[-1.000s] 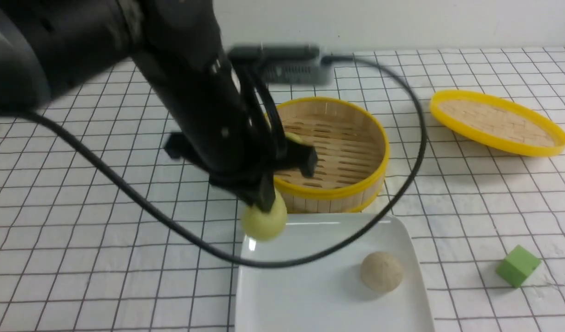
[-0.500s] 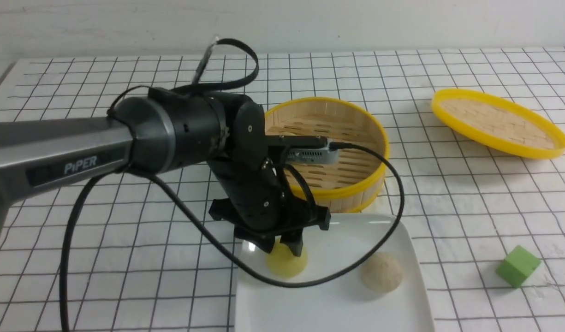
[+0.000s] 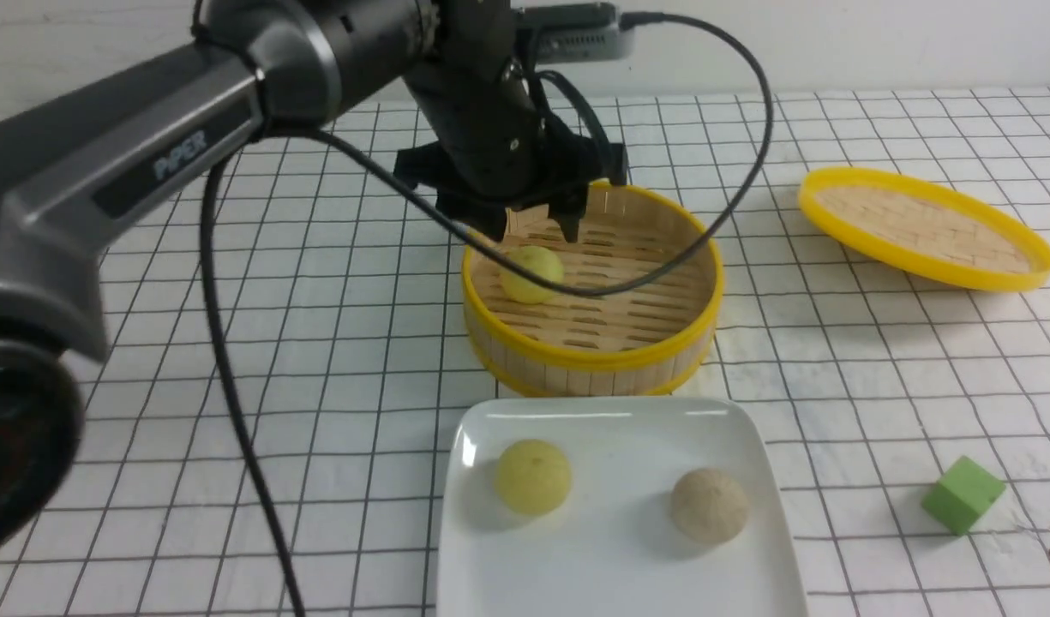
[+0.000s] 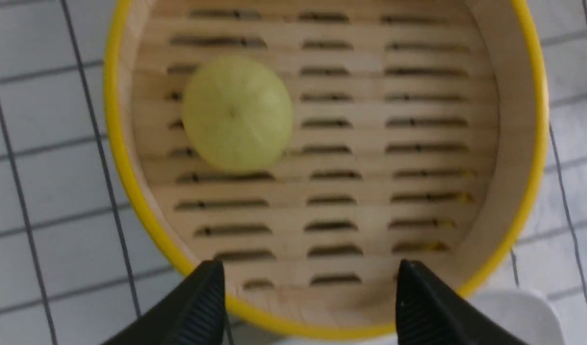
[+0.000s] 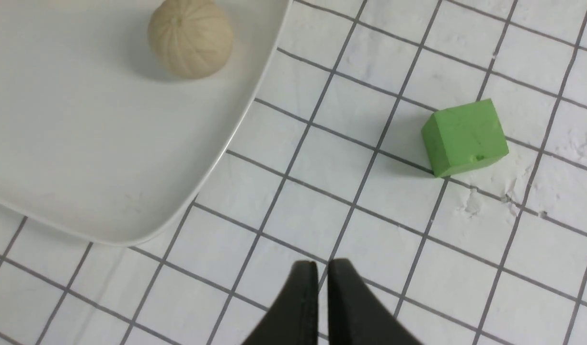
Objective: Put the steamed buns into the plate on the white-black tablecloth.
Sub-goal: 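Reach into the bamboo steamer and grasp a bun with the left gripper, then carry the bun from the bamboo steamer to the plate with the left gripper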
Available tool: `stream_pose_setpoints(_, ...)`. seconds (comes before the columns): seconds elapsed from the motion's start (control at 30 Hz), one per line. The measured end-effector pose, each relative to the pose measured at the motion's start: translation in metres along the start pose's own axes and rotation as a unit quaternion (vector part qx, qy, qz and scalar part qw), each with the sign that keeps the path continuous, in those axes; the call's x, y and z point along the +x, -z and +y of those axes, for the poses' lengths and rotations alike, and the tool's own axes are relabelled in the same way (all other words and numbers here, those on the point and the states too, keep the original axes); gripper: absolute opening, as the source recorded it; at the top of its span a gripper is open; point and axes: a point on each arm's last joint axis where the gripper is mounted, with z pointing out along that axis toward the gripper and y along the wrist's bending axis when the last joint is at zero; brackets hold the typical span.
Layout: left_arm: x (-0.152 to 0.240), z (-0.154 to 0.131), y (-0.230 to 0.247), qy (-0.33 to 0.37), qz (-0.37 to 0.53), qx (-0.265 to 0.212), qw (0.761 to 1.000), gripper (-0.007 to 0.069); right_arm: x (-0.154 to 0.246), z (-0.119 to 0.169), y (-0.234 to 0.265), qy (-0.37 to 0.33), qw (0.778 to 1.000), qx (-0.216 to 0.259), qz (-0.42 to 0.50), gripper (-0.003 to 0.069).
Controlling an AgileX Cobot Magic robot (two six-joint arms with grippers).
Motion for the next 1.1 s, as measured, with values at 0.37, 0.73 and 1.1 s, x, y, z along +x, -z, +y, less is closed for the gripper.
stream_pose_setpoints(0.37,-0.003,0.013,-0.102,-0.003,0.034,-0.037,0.999,0.0407,0.0,0.0,0.0,-0.001,1.0,0.0,-0.002,0.0068)
stream_pose_setpoints(0.73,-0.012,0.009,-0.046,-0.021,0.028,-0.034,0.999,0.0022,0.0,0.0,0.0,-0.001,1.0,0.0,-0.002,0.0081)
stream_pose_setpoints(1.1,0.007,0.013,0.149,-0.067,-0.059,-0.003,0.996,0.0022,0.0,0.0,0.0,-0.003,1.0,-0.001,-0.002,0.0095)
